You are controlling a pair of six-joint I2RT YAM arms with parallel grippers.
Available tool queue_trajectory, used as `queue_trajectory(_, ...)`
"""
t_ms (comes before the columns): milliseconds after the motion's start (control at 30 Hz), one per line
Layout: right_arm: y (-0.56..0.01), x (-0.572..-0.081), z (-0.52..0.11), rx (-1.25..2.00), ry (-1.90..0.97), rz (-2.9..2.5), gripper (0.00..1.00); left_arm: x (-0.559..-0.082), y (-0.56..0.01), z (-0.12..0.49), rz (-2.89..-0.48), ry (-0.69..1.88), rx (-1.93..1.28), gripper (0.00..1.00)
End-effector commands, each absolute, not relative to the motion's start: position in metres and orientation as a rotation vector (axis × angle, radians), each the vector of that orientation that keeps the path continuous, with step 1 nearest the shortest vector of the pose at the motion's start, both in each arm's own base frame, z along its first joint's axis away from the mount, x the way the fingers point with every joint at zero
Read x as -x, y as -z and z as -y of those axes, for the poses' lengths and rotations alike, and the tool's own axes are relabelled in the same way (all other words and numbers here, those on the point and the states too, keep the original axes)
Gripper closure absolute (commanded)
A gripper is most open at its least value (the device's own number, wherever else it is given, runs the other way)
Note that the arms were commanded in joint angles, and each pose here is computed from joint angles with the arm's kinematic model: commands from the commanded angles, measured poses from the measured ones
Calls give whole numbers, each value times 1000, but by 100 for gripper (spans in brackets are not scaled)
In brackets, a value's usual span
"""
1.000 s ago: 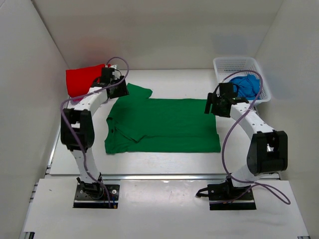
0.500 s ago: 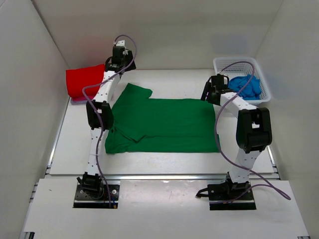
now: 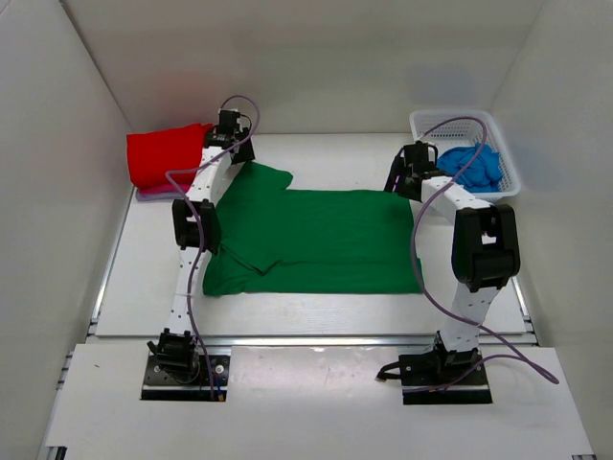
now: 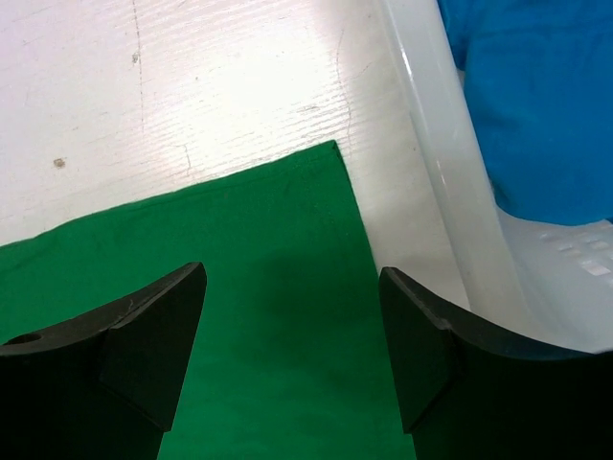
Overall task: Fold and stack the t-shirts
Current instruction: Grap the side of the flattened tshirt furthest away from the robot with both arms
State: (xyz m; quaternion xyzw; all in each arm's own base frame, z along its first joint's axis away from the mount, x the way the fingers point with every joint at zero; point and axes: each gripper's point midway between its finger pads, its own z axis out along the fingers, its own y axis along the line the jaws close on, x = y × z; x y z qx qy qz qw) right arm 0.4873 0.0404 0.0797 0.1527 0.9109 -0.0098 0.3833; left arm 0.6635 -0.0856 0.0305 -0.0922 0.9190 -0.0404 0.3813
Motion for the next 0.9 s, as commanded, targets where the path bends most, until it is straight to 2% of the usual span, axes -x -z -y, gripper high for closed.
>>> queue_trajectory(0,-81,-493,-38,-420,30,-2277,30,-661,-66,90,-2315,97,217,37)
queue_trajectory(233,-77,-493,-37,-421,14,-2299,30,-656,-75,101,-2318,99,163,47)
queue_trajectory(400,-70,-498,-35,-419,44,-2324,28,-657,-73,107,-2320,129,130,50)
queue_trajectory(467,-68,-504,-35,-429,51,-2321,28,-657,-72,110,-2323,135,118,72)
queue_trajectory(500,-66,-508,-35,-437,55,-2323,28,-656,-71,111,-2326,135,110,88)
queue_trajectory(533,-62,-510,-37,-444,76,-2337,27,-656,-70,111,-2328,136,110,98)
queue_trajectory(867,-40,-539,-35,-542,236,-2404,32,-647,-74,103,-2364,157,121,100)
